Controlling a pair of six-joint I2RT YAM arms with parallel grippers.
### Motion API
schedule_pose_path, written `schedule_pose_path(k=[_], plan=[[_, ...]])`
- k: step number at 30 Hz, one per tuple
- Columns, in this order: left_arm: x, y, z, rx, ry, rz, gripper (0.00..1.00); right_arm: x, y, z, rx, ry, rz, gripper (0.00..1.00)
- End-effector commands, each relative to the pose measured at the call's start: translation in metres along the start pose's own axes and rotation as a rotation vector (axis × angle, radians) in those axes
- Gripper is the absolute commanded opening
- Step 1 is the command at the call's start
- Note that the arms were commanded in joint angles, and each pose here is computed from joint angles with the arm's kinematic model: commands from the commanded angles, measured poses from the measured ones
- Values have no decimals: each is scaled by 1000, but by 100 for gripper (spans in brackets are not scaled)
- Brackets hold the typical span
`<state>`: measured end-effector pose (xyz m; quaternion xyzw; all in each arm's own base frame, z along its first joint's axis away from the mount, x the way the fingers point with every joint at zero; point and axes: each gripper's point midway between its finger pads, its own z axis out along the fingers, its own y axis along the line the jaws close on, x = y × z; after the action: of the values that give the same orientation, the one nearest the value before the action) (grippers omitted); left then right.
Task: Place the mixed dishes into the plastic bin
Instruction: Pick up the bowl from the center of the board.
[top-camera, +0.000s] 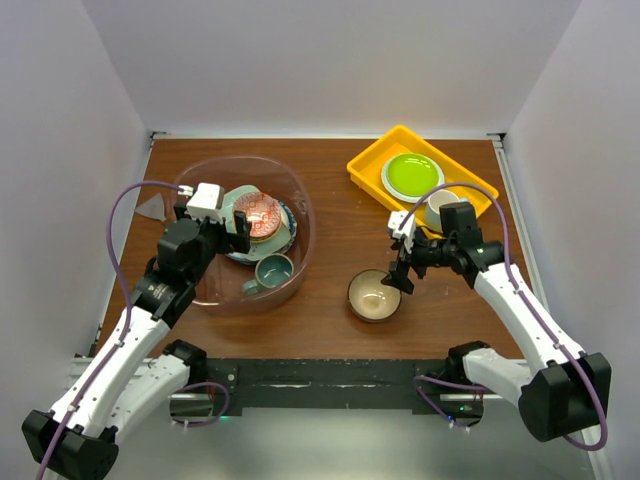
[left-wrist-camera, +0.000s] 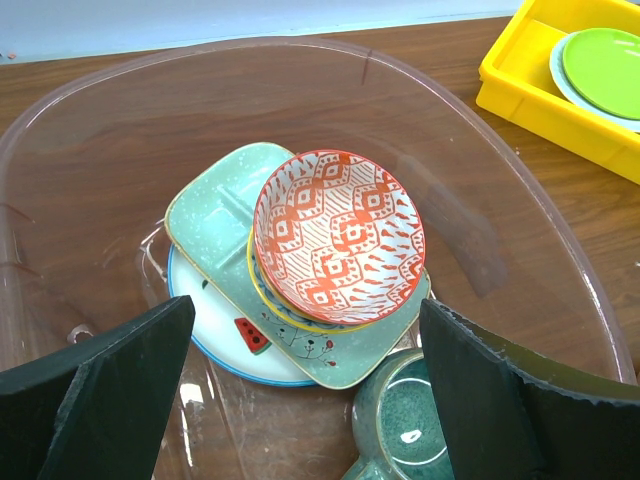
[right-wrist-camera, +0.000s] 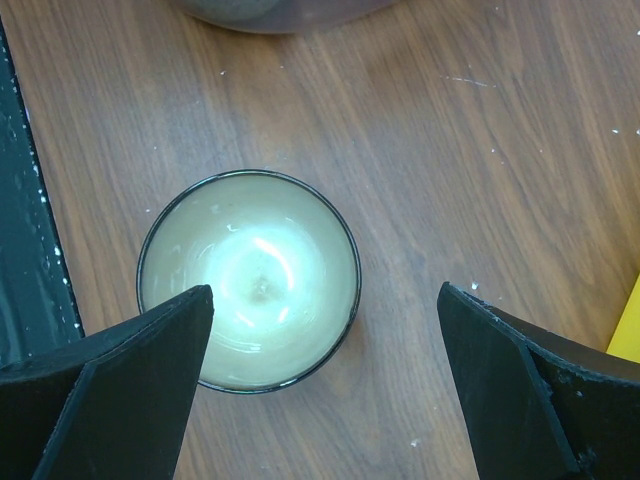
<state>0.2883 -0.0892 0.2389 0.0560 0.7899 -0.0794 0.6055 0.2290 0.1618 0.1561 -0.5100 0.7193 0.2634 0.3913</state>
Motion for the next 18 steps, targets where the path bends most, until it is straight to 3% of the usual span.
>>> schedule_pose_path(k=[1, 18], plan=[[-11, -1, 0, 9, -46, -5, 100, 1, -3, 1, 7, 0, -23, 98], [-10, -1, 1, 9, -45, -3, 100, 8, 0, 7, 3, 37, -46, 98]])
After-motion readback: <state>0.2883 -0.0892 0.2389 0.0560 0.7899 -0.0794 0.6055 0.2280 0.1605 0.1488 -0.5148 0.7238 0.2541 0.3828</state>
